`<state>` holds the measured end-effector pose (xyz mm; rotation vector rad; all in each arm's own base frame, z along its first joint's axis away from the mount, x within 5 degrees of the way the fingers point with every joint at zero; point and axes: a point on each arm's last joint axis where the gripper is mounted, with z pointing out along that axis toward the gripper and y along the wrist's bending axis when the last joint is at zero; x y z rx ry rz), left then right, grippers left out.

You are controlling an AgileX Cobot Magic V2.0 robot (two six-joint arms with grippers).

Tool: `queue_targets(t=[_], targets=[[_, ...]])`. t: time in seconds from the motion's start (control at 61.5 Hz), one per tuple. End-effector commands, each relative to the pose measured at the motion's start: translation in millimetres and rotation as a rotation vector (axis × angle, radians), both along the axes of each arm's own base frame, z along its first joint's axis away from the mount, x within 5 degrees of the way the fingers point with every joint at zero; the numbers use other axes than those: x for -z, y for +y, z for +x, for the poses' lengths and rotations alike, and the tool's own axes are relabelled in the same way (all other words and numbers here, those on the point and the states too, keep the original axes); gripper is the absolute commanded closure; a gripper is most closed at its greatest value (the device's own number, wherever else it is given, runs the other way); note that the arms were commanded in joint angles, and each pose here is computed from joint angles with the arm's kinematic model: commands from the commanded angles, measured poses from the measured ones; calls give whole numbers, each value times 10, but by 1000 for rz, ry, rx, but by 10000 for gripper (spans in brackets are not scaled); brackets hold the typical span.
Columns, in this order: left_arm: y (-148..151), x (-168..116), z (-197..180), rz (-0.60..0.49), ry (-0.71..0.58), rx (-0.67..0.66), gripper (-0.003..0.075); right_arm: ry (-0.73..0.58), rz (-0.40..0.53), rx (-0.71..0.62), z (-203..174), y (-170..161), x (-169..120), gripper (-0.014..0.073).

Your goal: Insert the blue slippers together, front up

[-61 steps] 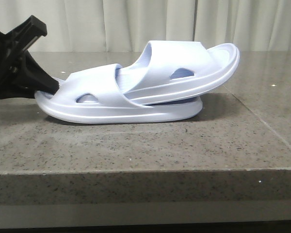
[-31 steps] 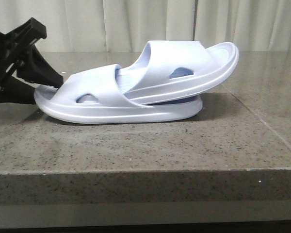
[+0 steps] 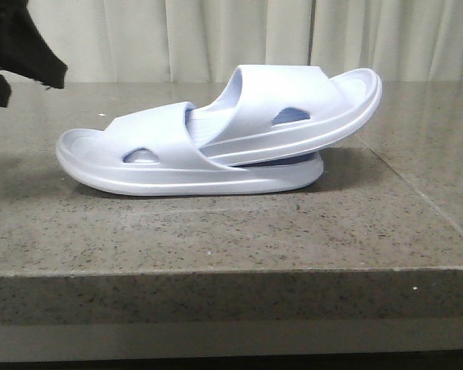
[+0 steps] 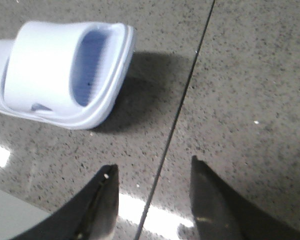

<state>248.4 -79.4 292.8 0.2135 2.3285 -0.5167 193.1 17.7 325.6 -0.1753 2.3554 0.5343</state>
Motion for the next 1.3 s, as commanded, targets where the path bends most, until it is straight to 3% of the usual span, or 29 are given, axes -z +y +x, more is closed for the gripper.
queue_targets(t=[0.0,0.163,0.342,0.602,0.862,0.993,1.22,1.286], targets=[[119,-271,-109,105,-38,-53,259,-34,-88,48,-86,8,-253,253],[341,-449,-349,269,-31,-152,260,-47,-222,104,-311,-10,-376,288],[541,-639,-720,350,-46,-252,260,-84,-235,115,-637,-11,-471,288],[660,-766,-1264,295,-194,-282,260,-233,-227,131,-1187,-6,-478,288],[696,-726,-1480,254,-300,-287,272,-320,-223,141,-1453,-4,-459,290],[693,-664,-1471,258,-289,-284,403,-324,-222,142,-1464,-4,-461,391],[688,-667,-1460,252,-306,-283,675,-324,-221,141,-1464,-3,-462,708],[684,-683,-1452,246,-325,-283,742,-323,-221,141,-1463,-3,-459,708]])
